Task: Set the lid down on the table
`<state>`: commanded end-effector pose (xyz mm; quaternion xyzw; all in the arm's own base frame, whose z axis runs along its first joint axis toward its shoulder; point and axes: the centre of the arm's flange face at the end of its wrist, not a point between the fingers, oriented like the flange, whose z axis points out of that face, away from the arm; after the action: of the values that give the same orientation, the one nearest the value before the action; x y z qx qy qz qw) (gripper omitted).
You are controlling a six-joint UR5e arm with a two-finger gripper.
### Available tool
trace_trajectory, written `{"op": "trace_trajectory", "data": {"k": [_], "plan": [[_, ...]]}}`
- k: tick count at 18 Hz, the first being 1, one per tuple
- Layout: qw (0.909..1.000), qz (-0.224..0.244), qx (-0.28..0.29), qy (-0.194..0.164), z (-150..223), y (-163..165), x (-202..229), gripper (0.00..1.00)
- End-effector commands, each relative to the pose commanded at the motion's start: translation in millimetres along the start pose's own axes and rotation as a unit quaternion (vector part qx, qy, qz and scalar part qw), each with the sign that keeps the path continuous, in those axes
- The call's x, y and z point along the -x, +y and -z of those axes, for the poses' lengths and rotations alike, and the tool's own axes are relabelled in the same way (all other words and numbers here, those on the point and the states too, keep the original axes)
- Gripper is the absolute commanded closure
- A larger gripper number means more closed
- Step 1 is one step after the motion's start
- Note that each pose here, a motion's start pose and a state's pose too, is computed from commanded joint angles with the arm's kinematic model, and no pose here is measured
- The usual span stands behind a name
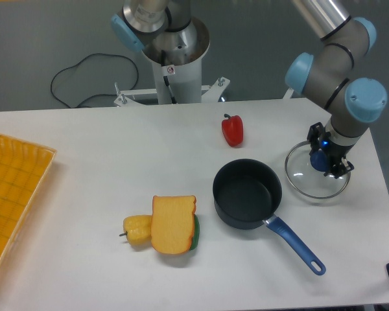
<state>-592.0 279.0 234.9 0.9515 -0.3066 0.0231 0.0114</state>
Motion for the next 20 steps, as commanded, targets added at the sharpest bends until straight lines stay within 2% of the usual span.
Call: {"op": "trace_trajectory", "data": {"k": [20], "plan": [[0.9999, -0.002, -0.005, 0.014, -16, -4, -5, 0.43]]}}
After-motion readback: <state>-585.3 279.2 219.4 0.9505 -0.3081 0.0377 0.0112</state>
